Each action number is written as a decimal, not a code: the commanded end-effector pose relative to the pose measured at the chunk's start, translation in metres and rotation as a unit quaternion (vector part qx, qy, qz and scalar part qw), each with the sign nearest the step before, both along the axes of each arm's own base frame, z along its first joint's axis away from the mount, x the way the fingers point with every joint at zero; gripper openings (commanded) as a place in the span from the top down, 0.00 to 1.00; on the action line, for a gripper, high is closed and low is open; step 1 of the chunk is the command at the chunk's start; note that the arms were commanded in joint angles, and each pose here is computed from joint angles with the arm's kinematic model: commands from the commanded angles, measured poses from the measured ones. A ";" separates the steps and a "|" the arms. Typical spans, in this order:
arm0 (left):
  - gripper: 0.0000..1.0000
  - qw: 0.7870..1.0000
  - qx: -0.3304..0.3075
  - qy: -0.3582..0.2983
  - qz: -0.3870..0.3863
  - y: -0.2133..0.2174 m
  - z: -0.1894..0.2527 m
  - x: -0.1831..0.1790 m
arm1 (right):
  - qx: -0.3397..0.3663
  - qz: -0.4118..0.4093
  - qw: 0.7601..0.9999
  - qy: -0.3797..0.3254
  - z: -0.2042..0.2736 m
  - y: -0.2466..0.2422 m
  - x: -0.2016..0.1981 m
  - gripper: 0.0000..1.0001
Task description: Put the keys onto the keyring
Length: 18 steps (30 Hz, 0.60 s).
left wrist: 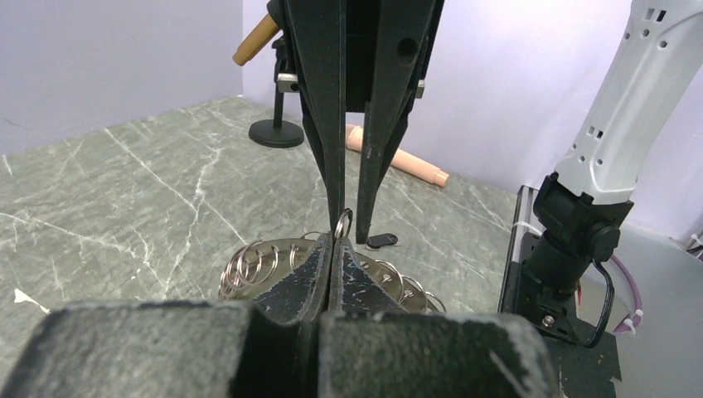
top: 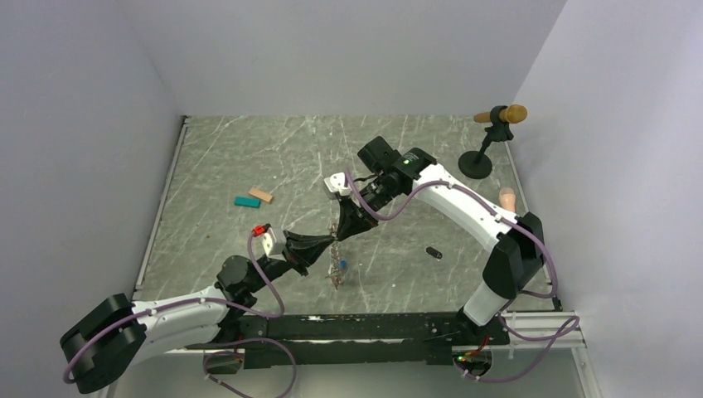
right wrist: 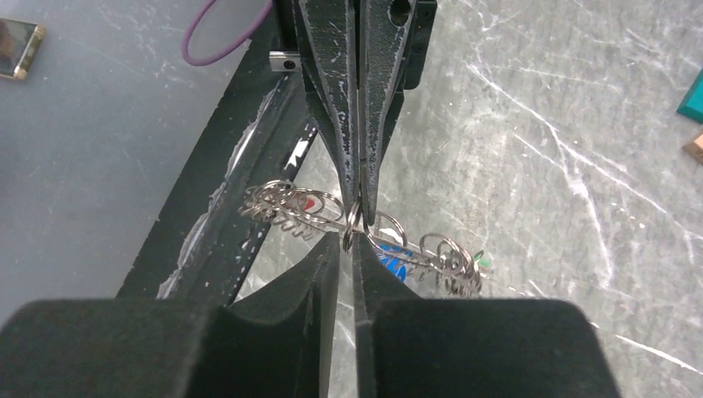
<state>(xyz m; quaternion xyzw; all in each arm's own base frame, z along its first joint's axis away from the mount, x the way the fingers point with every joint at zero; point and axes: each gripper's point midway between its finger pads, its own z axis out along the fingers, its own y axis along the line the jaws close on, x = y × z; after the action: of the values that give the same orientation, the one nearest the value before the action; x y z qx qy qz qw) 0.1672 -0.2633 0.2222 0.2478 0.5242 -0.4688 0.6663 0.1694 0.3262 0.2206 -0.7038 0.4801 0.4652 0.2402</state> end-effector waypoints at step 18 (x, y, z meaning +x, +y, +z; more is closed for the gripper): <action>0.48 0.999 0.030 -0.017 -0.001 0.000 0.008 -0.002 | -0.057 -0.012 0.998 -0.005 -0.008 -0.006 0.013 1.00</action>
<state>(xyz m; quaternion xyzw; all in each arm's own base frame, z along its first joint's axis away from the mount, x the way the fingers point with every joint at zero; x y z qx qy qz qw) 0.1665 -0.2616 0.2176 0.2551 0.5304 -0.4607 0.6644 0.1757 0.3272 0.2088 -0.7001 0.5049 0.4567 0.2155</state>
